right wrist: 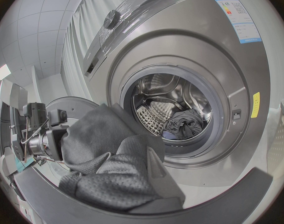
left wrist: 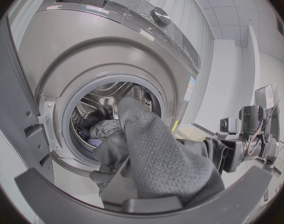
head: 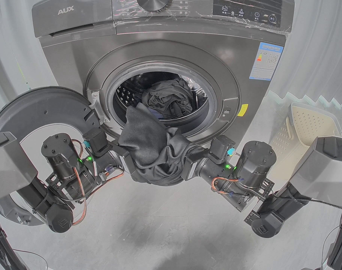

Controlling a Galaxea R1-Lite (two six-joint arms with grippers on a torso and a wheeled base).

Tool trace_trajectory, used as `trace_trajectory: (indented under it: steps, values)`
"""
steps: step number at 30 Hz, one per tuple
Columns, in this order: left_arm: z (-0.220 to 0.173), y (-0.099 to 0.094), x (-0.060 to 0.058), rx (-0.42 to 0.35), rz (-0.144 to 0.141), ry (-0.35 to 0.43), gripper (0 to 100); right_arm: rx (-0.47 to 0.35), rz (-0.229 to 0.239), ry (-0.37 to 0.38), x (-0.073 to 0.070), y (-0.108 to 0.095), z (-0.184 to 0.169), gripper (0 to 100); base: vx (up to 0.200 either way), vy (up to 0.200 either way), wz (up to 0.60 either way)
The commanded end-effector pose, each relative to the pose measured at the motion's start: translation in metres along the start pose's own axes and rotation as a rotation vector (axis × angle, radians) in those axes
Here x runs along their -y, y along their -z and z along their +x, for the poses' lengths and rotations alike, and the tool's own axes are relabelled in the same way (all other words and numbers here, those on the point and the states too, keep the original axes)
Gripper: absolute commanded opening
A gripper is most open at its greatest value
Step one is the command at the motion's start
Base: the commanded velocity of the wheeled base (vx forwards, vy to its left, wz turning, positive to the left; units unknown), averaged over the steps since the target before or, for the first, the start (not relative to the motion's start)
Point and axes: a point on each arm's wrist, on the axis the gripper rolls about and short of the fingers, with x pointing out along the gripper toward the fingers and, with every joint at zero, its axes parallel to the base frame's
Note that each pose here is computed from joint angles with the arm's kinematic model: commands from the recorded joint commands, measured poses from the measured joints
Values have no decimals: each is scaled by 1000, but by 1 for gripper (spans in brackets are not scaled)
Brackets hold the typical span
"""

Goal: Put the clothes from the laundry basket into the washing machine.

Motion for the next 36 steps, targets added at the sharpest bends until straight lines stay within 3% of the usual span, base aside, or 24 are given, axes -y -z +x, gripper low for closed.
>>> trace_trajectory:
  steps: [1,2,3,6,10,11,13,24,32,35,36]
  values:
    - [-2,-10,1,34,5,0,0,-23,1,-15,-5,10,-1,0,0,0,0]
    - [-2,-12,2,40,5,2,0,-31,0,-17,-6,11,-3,0,0,0,0]
    - [-3,-13,2,44,6,2,0,-39,-2,-19,-7,11,-6,100,0,0,0]
    - [-3,-18,2,60,9,-1,0,-71,-10,-21,-7,13,-17,100,0,0,0]
    - [-5,-21,2,68,10,-7,0,-196,-46,-36,-2,19,-55,100,0,0,0]
    - [-5,-21,1,71,8,-10,0,-270,-76,-72,0,25,-79,100,0,0,0]
    - [-7,-24,0,78,3,-18,0,-328,-90,-105,1,26,-100,100,0,0,0]
    - [-15,-32,-2,95,6,-32,0,-445,-102,-193,5,28,-144,100,0,0,0]
    - [-17,-29,-1,78,13,-46,0,-401,-97,-193,7,23,-134,100,0,0,0]
    - [-19,-26,0,63,13,-44,0,-368,-96,-160,13,19,-126,100,0,0,0]
    - [-21,-23,0,49,15,-45,0,-341,-98,-117,20,15,-120,100,0,0,0]
